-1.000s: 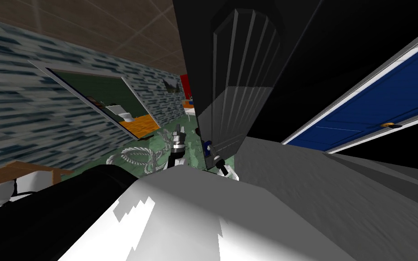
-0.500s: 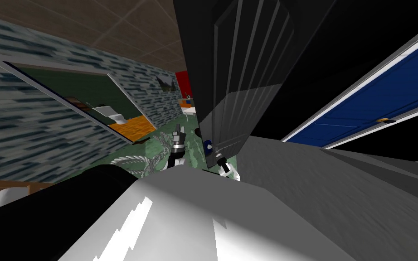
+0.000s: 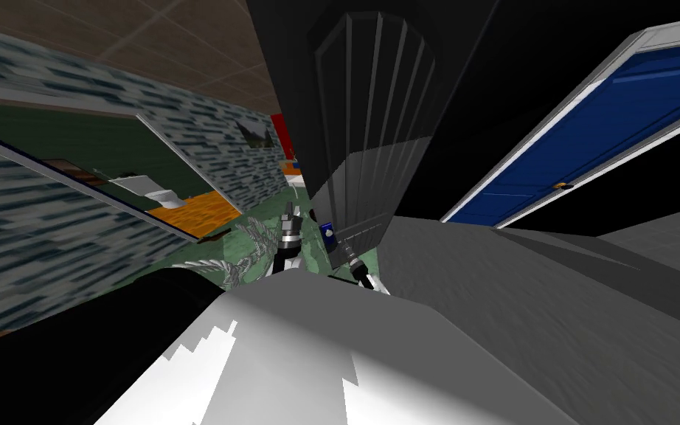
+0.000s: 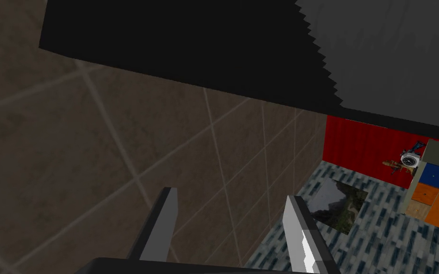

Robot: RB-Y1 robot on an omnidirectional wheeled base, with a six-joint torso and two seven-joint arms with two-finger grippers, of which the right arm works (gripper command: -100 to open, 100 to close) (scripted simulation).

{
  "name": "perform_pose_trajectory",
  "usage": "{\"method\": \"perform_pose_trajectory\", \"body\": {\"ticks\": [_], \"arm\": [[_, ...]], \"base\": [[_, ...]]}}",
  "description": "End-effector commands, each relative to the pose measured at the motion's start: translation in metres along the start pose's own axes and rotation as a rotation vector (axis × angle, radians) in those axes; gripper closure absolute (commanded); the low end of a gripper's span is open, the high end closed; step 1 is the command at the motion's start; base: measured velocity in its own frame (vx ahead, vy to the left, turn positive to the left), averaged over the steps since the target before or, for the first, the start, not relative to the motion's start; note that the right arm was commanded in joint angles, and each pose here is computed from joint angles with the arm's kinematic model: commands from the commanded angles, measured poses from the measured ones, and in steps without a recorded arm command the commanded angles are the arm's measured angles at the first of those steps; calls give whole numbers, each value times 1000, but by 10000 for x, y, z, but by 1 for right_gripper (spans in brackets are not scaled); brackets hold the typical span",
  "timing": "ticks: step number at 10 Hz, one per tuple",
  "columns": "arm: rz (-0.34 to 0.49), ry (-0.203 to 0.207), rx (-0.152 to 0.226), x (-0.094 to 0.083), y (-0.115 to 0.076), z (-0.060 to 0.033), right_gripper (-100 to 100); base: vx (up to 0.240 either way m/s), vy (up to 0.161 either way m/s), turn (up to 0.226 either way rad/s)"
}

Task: Push the door open

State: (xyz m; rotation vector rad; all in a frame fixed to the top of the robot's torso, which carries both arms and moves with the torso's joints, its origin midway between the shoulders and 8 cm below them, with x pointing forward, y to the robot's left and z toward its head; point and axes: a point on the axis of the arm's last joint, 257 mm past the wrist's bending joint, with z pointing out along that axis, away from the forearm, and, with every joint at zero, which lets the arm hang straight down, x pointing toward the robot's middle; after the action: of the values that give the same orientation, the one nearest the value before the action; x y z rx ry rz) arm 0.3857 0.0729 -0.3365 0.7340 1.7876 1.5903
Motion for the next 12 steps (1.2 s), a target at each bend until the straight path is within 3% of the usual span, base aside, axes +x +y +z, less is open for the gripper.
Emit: {"method": "perform_pose_trajectory", "body": {"ticks": [1,3,7,9,10,12], "arm": [[2,23,1,175,17,-47,-100],[22,50,-15,460,111,-44,-100],[74,71,-64,838,407,56,-100],[75,70,-65,836,420,43,-100],[52,74,-42,772,295,-17,-100],[37,74,-28,714,225,-34,-100]], "base": [[-90,-119,-146],[-57,-75,-132],[-50,-63,-89],[-34,-22,-33],[88,87,30],[174,157,17]]}}
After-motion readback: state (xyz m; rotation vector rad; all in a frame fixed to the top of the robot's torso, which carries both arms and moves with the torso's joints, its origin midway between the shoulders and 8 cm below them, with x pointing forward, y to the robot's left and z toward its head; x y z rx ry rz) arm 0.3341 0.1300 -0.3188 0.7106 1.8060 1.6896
